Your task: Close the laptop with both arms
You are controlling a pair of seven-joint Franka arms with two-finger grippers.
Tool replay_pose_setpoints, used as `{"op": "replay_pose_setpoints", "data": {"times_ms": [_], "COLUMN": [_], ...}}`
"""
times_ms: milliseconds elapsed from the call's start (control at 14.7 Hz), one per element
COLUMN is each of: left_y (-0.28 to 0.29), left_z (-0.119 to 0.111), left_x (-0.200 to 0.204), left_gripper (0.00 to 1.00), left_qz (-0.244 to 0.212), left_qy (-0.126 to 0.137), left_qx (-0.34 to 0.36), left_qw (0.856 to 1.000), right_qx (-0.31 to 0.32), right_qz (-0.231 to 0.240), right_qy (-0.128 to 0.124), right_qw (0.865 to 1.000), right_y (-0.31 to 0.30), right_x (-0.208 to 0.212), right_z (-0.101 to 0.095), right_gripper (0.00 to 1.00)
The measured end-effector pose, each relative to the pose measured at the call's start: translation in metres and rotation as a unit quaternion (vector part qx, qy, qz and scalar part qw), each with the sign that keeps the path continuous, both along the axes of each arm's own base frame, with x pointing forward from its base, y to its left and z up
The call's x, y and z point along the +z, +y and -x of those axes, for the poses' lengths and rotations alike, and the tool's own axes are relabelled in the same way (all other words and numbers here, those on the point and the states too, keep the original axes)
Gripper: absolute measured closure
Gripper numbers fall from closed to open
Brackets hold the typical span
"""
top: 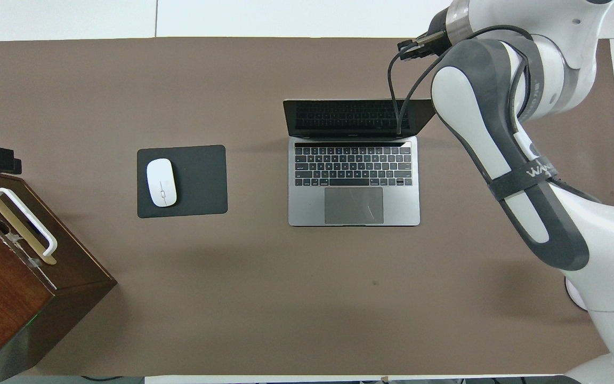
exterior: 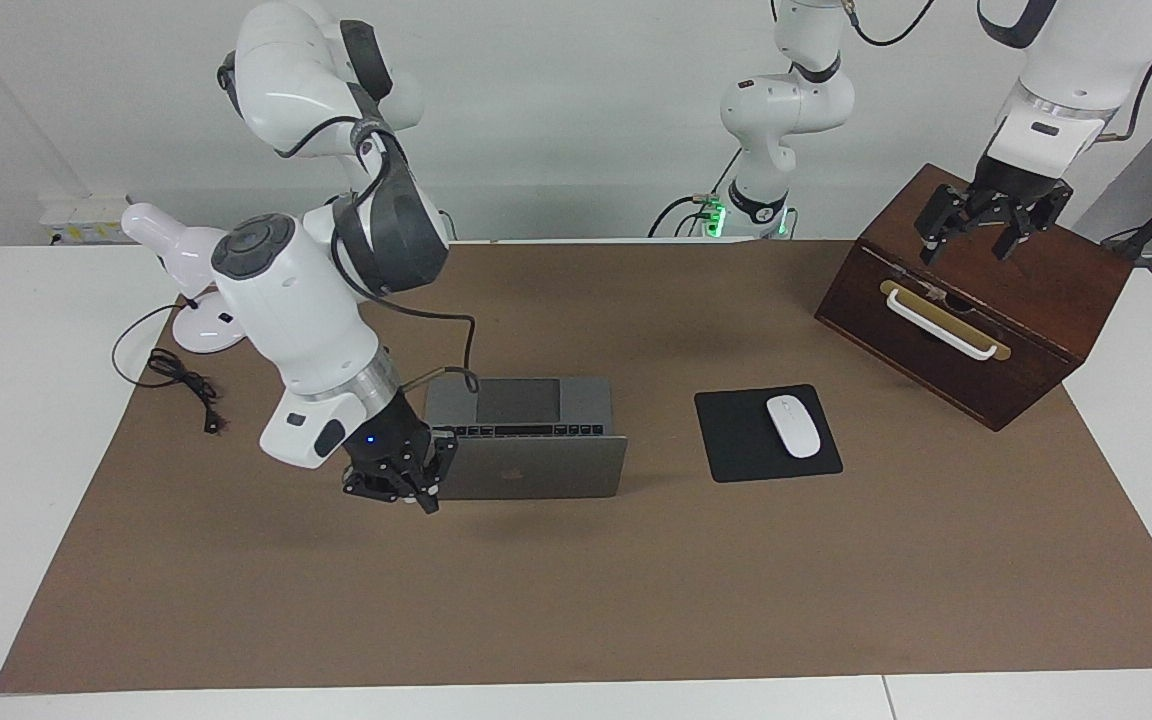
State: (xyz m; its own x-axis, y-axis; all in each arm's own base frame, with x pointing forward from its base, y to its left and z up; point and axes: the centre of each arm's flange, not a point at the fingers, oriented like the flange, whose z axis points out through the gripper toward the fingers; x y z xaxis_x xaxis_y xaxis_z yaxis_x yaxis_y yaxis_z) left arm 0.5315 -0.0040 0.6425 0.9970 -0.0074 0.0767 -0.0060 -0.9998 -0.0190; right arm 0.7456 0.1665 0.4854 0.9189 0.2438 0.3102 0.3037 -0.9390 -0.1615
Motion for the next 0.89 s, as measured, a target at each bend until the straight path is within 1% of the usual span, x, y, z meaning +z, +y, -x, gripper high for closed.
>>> {"op": "replay_pose_setpoints", "data": {"times_ms": [137, 273, 341, 410, 478, 546, 683, 751, 887], "left_y": [-0.002, -0.005, -0.007, -0.012, -0.021, -0.035, -0.072, -0.09, -0.119], "left_z": [-0.002, -0.002, -0.001, -0.001, 0.0, 0.001, 0.006, 0.01, 0.018], "left_x": [-0.003, -0.009, -0.012, -0.014, -0.016, -0.019, -0.029, -0.034, -0.04], "left_gripper": [0.0, 0.0, 0.0, 0.0, 0.11, 0.22, 0.48, 0.62, 0.84], "left_qz": [0.0, 0.0, 0.0, 0.0, 0.0, 0.003, 0.015, 0.021, 0.044], "left_qy": [-0.007, -0.007, -0.007, -0.009, -0.013, -0.018, -0.028, -0.03, -0.027], "left_qx": [-0.002, -0.004, -0.007, -0.011, -0.019, -0.032, -0.042, -0.041, -0.036], "left_qw": [1.0, 1.0, 1.0, 1.0, 1.0, 0.999, 0.999, 0.998, 0.998], "right_qx": [-0.004, -0.015, -0.023, -0.031, -0.037, -0.041, -0.043, -0.043, -0.038], "right_qz": [-0.002, -0.006, -0.015, -0.035, -0.055, -0.065, -0.068, -0.067, -0.057], "right_qy": [-0.004, -0.002, 0.0, 0.006, 0.012, 0.017, 0.023, 0.027, 0.034], "right_qw": [1.0, 1.0, 1.0, 0.999, 0.998, 0.997, 0.996, 0.996, 0.997], "right_y": [0.0, -0.001, -0.001, -0.001, -0.001, -0.001, 0.0, 0.001, 0.005], "right_x": [-0.008, -0.014, -0.015, -0.015, -0.015, -0.017, -0.022, -0.026, -0.035], "right_z": [-0.004, -0.006, -0.007, -0.007, -0.007, -0.007, -0.007, -0.007, -0.004], "right_gripper": [0.99, 0.99, 0.99, 0.99, 0.99, 0.99, 0.99, 0.99, 0.99]}}
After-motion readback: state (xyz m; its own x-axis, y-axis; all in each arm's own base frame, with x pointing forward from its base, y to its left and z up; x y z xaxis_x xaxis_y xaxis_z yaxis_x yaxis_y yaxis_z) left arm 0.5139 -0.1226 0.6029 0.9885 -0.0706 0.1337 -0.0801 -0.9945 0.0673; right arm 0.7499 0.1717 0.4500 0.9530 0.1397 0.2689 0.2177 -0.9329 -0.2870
